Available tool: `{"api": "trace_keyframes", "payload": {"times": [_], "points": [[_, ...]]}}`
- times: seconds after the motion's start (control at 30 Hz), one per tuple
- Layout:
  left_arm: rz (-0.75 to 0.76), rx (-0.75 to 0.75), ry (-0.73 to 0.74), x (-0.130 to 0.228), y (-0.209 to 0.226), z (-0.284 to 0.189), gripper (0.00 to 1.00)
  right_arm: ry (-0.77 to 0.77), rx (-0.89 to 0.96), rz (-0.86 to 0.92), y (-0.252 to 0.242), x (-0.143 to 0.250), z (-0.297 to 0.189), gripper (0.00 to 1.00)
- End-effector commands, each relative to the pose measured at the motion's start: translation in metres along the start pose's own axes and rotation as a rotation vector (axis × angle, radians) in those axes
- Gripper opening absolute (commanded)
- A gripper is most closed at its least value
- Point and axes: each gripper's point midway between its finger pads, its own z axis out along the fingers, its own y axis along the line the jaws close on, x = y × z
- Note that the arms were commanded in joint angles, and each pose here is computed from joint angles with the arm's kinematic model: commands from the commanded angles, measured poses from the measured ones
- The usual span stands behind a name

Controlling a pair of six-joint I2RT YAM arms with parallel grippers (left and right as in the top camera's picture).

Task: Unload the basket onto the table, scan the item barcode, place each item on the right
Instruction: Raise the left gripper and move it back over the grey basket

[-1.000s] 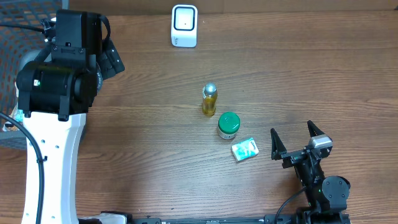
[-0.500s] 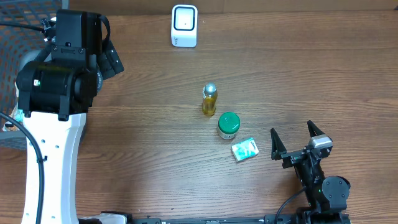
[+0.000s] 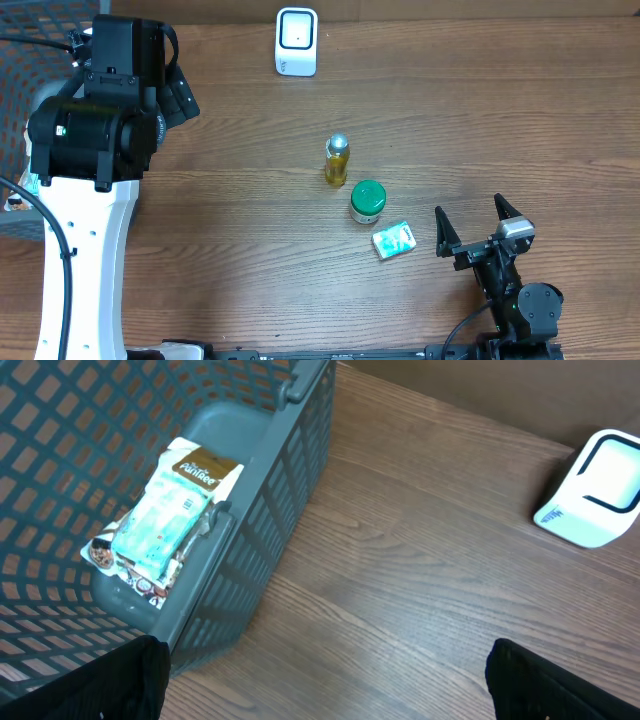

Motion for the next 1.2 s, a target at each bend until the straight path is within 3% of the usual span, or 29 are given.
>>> {"api": "trace_keyframes", "payload": {"times": [0.0,1.17], "points": [[0.009,-0.023,-0.013,-0.0042,0.0044,0.0009,1.00,-0.004,-0.003,-0.006,0.0008,0.0019,0.0002,1.00],[-0.012,0.015,-0.024,-0.0088,-0.0046,0.0028,1.00,-0.004,-0.003,-0.006,0.0008,0.0019,0.0002,1.00]]}}
